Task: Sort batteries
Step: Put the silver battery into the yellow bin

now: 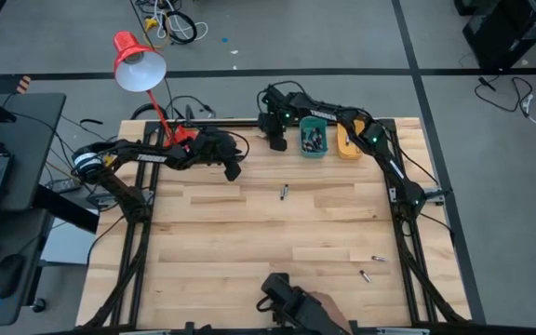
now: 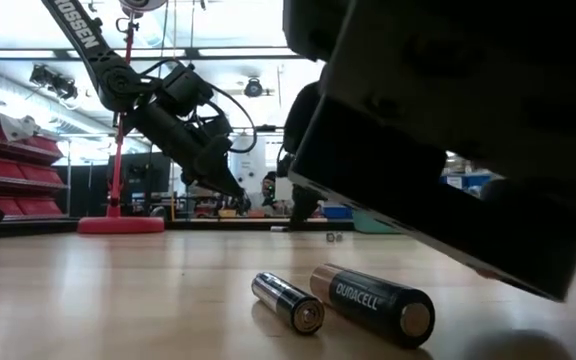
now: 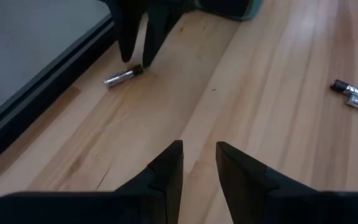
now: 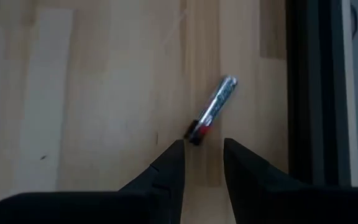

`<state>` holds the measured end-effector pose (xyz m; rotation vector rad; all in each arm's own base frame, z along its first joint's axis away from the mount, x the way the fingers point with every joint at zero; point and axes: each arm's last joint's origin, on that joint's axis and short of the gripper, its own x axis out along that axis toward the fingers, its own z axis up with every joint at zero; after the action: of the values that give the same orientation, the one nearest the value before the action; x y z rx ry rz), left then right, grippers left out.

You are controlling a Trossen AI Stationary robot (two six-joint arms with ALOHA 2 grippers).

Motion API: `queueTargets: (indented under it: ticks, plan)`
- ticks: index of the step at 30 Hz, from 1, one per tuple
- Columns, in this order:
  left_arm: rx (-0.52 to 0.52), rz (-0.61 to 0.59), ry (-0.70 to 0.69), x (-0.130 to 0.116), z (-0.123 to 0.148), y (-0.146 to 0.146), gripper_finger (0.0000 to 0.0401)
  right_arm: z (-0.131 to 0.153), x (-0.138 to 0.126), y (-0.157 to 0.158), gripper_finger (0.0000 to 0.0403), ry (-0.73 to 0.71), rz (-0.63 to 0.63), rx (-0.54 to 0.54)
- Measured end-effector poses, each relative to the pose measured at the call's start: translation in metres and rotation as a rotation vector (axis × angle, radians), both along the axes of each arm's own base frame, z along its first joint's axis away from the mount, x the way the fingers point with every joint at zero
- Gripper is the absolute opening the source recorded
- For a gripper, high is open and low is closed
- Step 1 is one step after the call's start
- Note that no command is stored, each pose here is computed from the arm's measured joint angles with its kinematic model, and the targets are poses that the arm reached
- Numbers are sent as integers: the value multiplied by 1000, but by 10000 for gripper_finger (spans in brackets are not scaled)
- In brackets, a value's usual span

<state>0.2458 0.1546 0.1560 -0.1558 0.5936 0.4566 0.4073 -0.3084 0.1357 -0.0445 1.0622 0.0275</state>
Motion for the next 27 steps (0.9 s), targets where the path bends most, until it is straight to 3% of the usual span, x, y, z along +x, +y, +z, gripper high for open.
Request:
queueTargets:
  ticks: [7,13,18,27]
  plan:
    - [11,5,-9,1,1,1,112,-2,0,-2,89,-16,23,-1]
    - [113,88,-29,0,-2,19,112,-1,1,2,83,32,-46,-16]
    - [-2,22,-92,14,-6,52,111,3,1,3,87,35,-73,-18]
    - [-183,92,30,40,-30,97,108,6,-7,-1,90,65,-111,-5]
